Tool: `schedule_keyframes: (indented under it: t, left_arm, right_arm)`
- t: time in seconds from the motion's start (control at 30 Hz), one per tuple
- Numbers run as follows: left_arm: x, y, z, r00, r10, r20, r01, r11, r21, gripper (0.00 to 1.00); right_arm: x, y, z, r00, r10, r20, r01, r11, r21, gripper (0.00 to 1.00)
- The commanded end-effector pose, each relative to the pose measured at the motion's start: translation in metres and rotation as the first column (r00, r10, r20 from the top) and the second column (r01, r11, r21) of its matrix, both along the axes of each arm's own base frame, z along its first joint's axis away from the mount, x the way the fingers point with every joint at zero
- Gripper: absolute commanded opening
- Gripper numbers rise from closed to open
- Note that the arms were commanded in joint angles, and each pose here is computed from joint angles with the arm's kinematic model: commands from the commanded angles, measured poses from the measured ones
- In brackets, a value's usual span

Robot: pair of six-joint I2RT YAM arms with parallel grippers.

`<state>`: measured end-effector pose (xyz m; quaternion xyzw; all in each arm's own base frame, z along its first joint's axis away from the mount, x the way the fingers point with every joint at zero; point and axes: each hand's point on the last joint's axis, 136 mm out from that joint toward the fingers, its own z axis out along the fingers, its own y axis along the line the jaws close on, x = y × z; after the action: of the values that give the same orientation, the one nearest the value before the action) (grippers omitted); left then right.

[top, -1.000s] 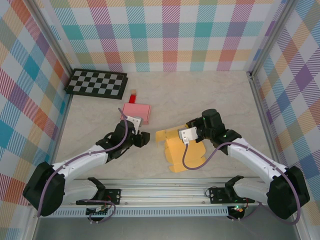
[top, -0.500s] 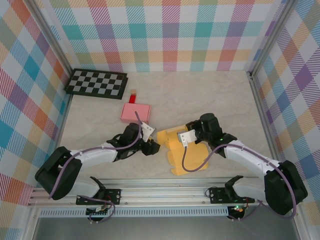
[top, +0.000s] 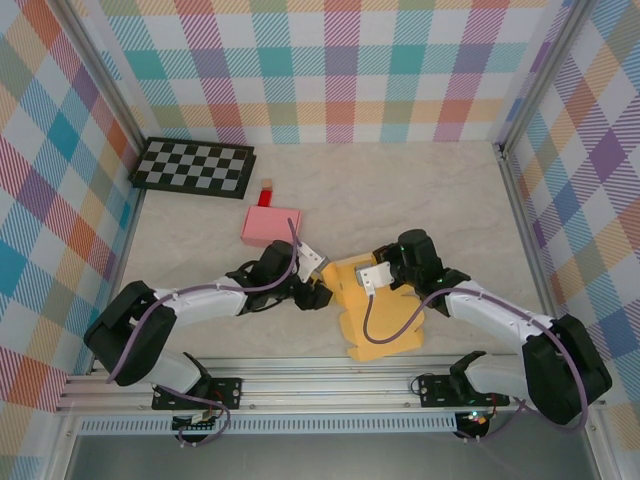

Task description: Fold the paper box

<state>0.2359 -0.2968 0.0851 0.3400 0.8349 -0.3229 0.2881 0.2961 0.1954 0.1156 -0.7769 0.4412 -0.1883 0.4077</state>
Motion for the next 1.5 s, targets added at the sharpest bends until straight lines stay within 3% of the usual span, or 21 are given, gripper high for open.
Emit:
schedule_keyframes:
  t: [0.0,0.07,0.13,0.27,0.37,0.5,0.83,1.07,1.3,1.47]
  left_arm:
    - [-0.005,0.004,0.03,0.997,-0.005,0.074,0.008,0.999,-0.034,0.59]
    - [0.009,0.028,0.029,0.985,0.126,0.116,-0.125,0.992,-0.013,0.67]
    - [0.02,0.045,0.027,0.972,0.217,0.086,-0.213,0.976,-0.048,0.69]
    - [0.019,0.054,0.027,0.961,0.276,0.02,-0.27,0.951,-0.149,0.68]
    - [0.018,0.059,0.008,0.956,0.293,-0.01,-0.292,0.951,-0.1,0.67]
    - [0.019,0.047,-0.008,0.968,0.244,-0.064,-0.248,0.966,-0.075,0.63]
    - [0.034,0.009,-0.005,0.991,0.101,-0.091,-0.11,0.99,-0.093,0.62]
    - [0.027,-0.019,-0.002,0.991,-0.026,-0.129,0.012,0.994,-0.109,0.57]
    - [0.009,-0.033,0.012,0.986,-0.091,-0.136,0.069,0.984,-0.162,0.58]
    - [-0.001,-0.022,0.01,0.987,-0.08,-0.142,0.059,0.987,-0.148,0.59]
  right_arm:
    - [-0.004,0.0,-0.008,1.0,0.018,-0.008,-0.019,0.999,-0.029,0.0]
    - [-0.005,-0.001,-0.007,1.0,0.017,-0.007,-0.017,0.999,-0.029,0.0]
    - [-0.005,0.0,-0.006,1.0,0.017,-0.009,-0.017,1.0,-0.022,0.0]
    - [-0.005,0.0,-0.003,1.0,0.011,-0.01,-0.012,1.0,-0.008,0.0]
    - [-0.006,0.002,0.001,1.0,0.011,-0.002,-0.011,1.0,0.014,0.0]
    - [-0.005,0.004,0.001,1.0,0.015,0.0,-0.015,1.0,0.026,0.0]
    - [-0.007,0.002,0.0,1.0,0.005,0.0,-0.005,0.999,0.033,0.0]
    - [-0.007,0.002,-0.002,1.0,0.004,-0.001,-0.004,0.999,0.033,0.0]
    - [-0.007,-0.001,-0.004,1.0,-0.005,-0.002,0.005,1.0,0.023,0.0]
    - [0.005,0.002,0.018,0.994,-0.039,0.106,0.029,0.995,0.093,0.0]
